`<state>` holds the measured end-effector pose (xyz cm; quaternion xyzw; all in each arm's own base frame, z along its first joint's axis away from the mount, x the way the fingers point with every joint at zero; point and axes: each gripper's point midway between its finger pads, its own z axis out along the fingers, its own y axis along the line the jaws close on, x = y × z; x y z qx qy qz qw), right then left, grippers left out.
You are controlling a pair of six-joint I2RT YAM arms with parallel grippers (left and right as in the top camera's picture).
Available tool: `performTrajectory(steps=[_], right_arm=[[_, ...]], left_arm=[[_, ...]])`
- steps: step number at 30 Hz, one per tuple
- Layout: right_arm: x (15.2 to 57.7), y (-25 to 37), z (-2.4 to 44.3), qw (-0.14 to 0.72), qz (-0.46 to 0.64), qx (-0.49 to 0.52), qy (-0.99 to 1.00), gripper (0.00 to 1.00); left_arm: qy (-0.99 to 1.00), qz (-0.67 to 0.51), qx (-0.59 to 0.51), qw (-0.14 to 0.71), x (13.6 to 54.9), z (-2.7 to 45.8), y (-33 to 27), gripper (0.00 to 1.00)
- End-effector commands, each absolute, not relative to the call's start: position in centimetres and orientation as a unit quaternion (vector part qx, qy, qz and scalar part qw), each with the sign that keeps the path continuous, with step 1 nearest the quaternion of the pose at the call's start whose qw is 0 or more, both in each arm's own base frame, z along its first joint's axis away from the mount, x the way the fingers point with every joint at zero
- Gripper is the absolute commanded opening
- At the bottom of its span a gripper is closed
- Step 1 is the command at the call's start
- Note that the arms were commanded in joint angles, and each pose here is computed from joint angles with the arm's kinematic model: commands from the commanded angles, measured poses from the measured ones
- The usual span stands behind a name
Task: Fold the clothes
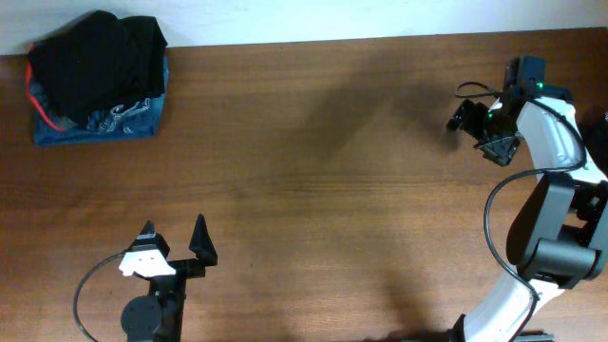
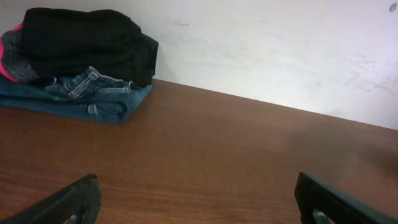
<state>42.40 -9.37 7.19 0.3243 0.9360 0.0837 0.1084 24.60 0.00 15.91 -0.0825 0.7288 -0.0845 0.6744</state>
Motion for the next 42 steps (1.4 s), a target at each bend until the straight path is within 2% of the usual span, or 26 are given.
performTrajectory(steps=[1,6,9,16,22,27,35,42], right_arm=[[42.2,-9.6,6.8,0.104,0.078,0.323,0.937,0.99],[42.2,-9.7,7.4,0.111,0.079,0.322,0.937,0.99],[42.5,-9.0,9.3,0.133,0.081,0.312,0.937,0.99],[42.6,-3.4,18.4,0.235,0.101,0.238,0.937,0.99],[39.4,5.4,25.6,0.308,0.143,0.127,0.932,0.99],[37.1,5.2,29.9,0.393,0.048,0.115,0.911,0.98],[32.9,4.2,29.7,0.419,0.042,0.116,0.899,0.99],[29.1,2.4,24.2,0.468,0.055,0.134,0.872,0.99]], left_arm=[[0.729,-0.074,-0.082,0.676,24.6,15.7,0.3,0.99],[0.729,-0.074,-0.082,0.676,24.6,15.7,0.3,0.99],[0.729,-0.074,-0.082,0.676,24.6,15.7,0.3,0.99],[0.729,-0.074,-0.082,0.676,24.6,15.7,0.3,0.99],[0.729,-0.074,-0.082,0.676,24.6,15.7,0.3,0.99],[0.729,-0.074,-0.082,0.676,24.6,15.7,0.3,0.99],[0.729,-0.074,-0.082,0.676,24.6,15.7,0.3,0.99],[0.729,-0.074,-0.082,0.676,24.6,15.7,0.3,0.99]])
